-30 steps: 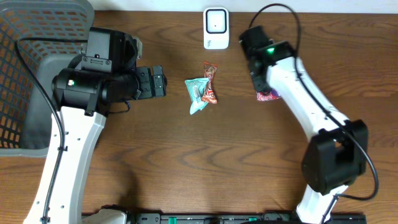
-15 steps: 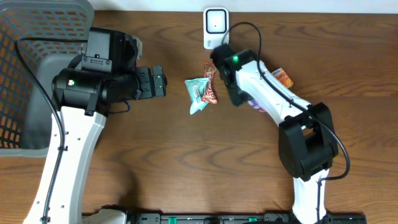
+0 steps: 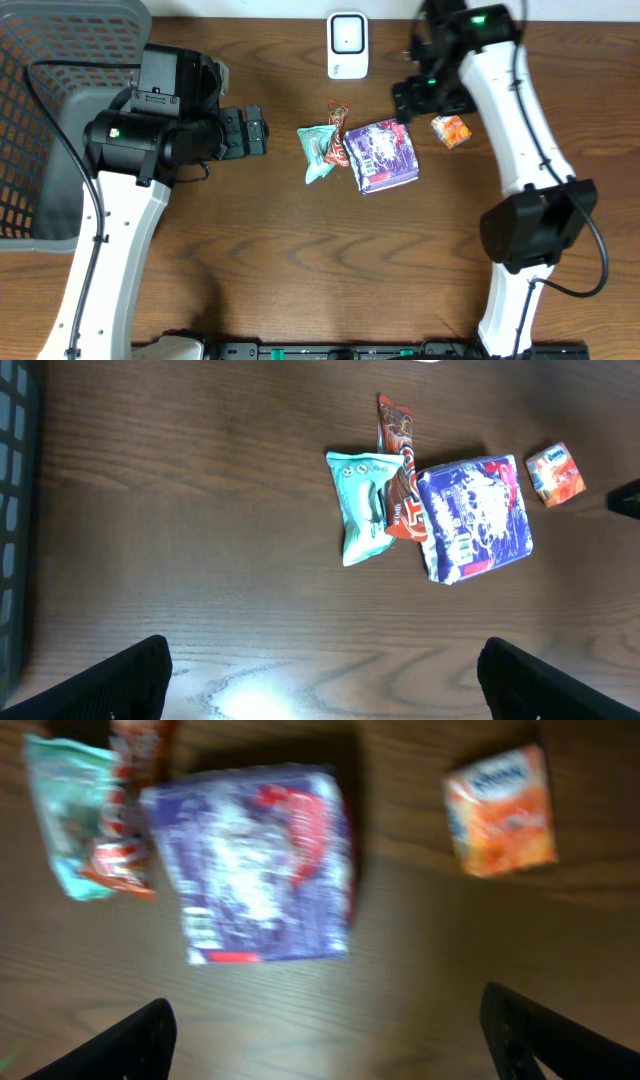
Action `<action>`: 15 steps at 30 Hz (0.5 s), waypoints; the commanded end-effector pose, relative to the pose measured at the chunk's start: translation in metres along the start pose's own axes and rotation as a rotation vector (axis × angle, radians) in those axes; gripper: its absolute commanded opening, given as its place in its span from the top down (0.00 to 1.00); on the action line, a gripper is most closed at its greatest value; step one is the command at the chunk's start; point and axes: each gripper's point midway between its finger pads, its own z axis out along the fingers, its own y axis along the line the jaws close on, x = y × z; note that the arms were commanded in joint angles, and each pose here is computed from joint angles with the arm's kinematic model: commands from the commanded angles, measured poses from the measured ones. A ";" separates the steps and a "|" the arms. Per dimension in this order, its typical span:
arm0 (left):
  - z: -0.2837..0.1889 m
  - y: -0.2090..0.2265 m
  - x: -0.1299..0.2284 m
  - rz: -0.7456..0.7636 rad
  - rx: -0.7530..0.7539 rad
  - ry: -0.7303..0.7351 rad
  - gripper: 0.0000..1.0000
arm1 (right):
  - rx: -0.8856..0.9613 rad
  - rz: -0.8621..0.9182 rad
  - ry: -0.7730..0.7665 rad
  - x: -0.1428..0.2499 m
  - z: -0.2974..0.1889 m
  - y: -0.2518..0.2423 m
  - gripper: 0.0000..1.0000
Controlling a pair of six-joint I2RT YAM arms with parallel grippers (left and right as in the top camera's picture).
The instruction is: Scan the item barcode
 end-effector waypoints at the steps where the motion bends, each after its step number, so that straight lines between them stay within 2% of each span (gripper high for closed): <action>1: 0.003 -0.001 0.003 0.019 0.008 0.016 0.02 | -0.117 -0.053 0.060 0.012 0.013 -0.005 0.08; 7: 0.003 -0.001 0.003 0.019 0.008 0.016 0.02 | -0.427 -0.119 0.074 0.025 0.046 0.007 0.13; 13: 0.003 -0.001 0.003 0.019 0.008 0.016 0.02 | -0.452 -0.089 0.069 0.033 0.102 0.004 0.16; 15: 0.003 -0.001 0.003 0.019 0.008 0.016 0.02 | -0.447 -0.058 0.056 0.034 0.118 0.002 0.22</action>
